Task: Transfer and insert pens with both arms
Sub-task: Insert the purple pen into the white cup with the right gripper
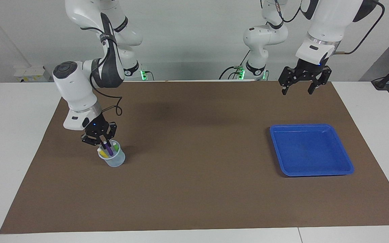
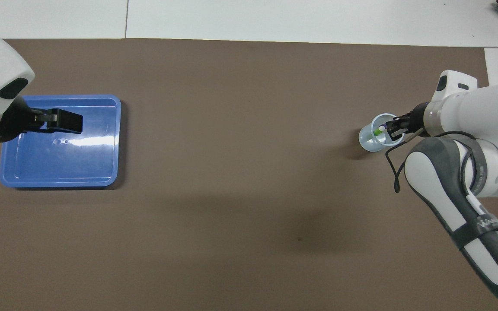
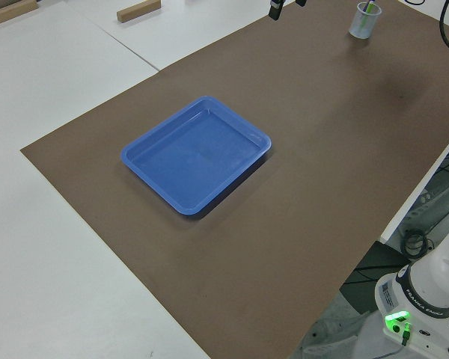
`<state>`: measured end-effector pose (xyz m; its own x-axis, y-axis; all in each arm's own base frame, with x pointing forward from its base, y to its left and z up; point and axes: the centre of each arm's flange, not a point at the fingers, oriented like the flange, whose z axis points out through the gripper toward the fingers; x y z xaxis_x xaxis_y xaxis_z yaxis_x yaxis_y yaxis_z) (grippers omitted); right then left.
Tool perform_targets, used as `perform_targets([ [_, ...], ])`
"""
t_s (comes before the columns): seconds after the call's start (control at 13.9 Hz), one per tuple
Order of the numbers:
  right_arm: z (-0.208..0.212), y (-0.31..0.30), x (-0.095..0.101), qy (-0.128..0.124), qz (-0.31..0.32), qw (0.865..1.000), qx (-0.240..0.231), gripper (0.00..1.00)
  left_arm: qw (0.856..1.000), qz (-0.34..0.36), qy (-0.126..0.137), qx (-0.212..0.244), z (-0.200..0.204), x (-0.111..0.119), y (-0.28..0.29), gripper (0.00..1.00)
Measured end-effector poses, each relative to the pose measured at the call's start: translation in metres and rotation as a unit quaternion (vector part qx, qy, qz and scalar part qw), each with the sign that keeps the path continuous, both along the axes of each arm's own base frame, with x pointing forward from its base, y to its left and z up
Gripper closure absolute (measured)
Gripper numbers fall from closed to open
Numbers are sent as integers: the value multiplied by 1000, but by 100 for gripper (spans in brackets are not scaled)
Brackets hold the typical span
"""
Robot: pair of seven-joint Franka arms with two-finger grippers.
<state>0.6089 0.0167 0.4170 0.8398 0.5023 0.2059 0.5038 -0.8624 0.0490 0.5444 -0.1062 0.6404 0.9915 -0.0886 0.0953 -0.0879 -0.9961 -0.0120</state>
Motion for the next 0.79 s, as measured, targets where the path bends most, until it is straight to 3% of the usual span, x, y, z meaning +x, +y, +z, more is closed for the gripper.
perform_targets([
  [0.14, 0, 0, 0, -1, 0, 1000, 0, 74, 1000, -8, 6, 1, -6, 0, 2, 0],
  [0.43, 1, 0, 1, -4, 0, 1000, 0, 32, 1000, -17, 12, 2, -10, -3, -3, 0],
  [0.5, 1, 0, 1, -4, 0, 1000, 0, 26, 1000, -19, 11, 3, -9, -4, -2, 0],
  [0.79, 1, 0, 1, -4, 0, 1000, 0, 25, 999, -28, 13, 6, -5, -7, 5, 0],
])
